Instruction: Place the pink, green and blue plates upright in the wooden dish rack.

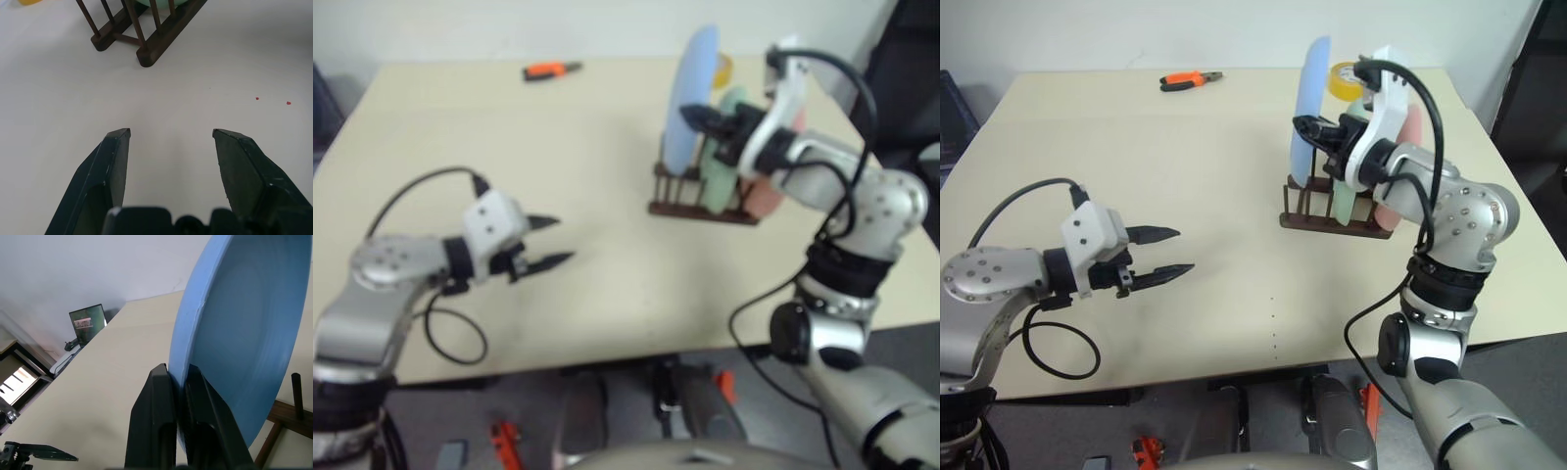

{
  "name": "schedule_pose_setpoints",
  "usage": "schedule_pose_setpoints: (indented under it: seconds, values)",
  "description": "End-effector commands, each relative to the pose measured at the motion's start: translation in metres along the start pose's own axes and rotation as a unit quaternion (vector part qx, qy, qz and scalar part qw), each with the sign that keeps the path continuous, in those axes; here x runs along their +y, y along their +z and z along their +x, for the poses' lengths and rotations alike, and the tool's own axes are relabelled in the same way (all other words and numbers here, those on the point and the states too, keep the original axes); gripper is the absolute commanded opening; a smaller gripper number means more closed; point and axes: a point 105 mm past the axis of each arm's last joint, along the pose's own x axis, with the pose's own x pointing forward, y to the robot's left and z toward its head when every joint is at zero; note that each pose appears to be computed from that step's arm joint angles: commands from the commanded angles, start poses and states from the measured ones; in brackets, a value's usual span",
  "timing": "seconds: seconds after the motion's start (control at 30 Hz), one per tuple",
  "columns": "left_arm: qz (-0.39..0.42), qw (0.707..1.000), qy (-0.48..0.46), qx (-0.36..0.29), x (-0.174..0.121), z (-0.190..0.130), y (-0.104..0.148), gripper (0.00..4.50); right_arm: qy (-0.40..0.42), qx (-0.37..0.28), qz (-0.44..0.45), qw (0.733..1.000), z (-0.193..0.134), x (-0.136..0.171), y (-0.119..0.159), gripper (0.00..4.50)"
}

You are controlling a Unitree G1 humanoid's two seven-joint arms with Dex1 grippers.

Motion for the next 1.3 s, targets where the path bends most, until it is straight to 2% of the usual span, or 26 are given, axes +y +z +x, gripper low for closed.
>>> schedule_pose_setpoints:
  seconds: [0.03,0.17,0.27,0.47,0.6,0.7,0.77,0.83,0.93,1.03,1.13,1.2,1.3]
  values:
    - [0.016,1.000,0.010,0.001,0.002,-0.003,0.005,2.93,0.019,-0.029,-0.017,0.999,-0.003,0.011,0.015,0.00]
    - [0.015,1.000,0.015,0.003,0.003,-0.003,0.004,2.93,0.013,-0.015,-0.012,1.000,-0.003,0.008,0.009,0.00]
    - [0.015,1.000,0.016,0.005,0.003,-0.002,0.003,2.96,0.014,-0.010,-0.010,1.000,-0.002,0.008,0.006,0.74]
    - [0.016,1.000,0.020,0.009,0.004,-0.003,0.001,2.96,0.008,-0.021,-0.032,0.999,-0.003,0.007,0.013,2.84]
    - [0.019,0.999,0.027,0.012,0.008,-0.007,0.001,2.96,0.011,-0.052,-0.098,0.994,-0.009,0.011,0.037,4.26]
    - [0.023,0.999,0.037,0.015,0.015,-0.011,0.001,2.96,0.011,-0.070,-0.148,0.986,-0.016,0.011,0.059,4.26]
    - [0.031,0.998,0.052,0.020,0.025,-0.018,0.002,2.96,-0.019,-0.098,-0.202,0.974,-0.033,-0.008,0.096,4.26]
    - [0.037,0.997,0.063,0.024,0.032,-0.024,0.002,2.96,-0.034,-0.106,-0.226,0.968,-0.048,-0.024,0.117,4.26]
    - [0.037,0.995,0.087,0.008,0.050,-0.038,0.012,2.96,-0.056,-0.049,-0.314,0.947,-0.078,-0.059,0.118,4.26]
    - [0.030,0.995,0.098,-0.011,0.062,-0.052,0.022,2.96,-0.050,-0.005,-0.336,0.940,-0.100,-0.082,0.112,4.26]
    - [0.004,0.994,0.097,-0.049,0.075,-0.074,0.042,2.96,-0.010,0.047,-0.347,0.937,-0.128,-0.101,0.094,4.26]
    - [-0.015,0.992,0.103,-0.072,0.084,-0.091,0.053,2.96,-0.007,0.052,-0.345,0.937,-0.141,-0.114,0.091,4.26]
    - [-0.037,0.988,0.125,-0.085,0.099,-0.116,0.055,2.96,-0.017,0.034,-0.346,0.938,-0.154,-0.128,0.095,4.26]
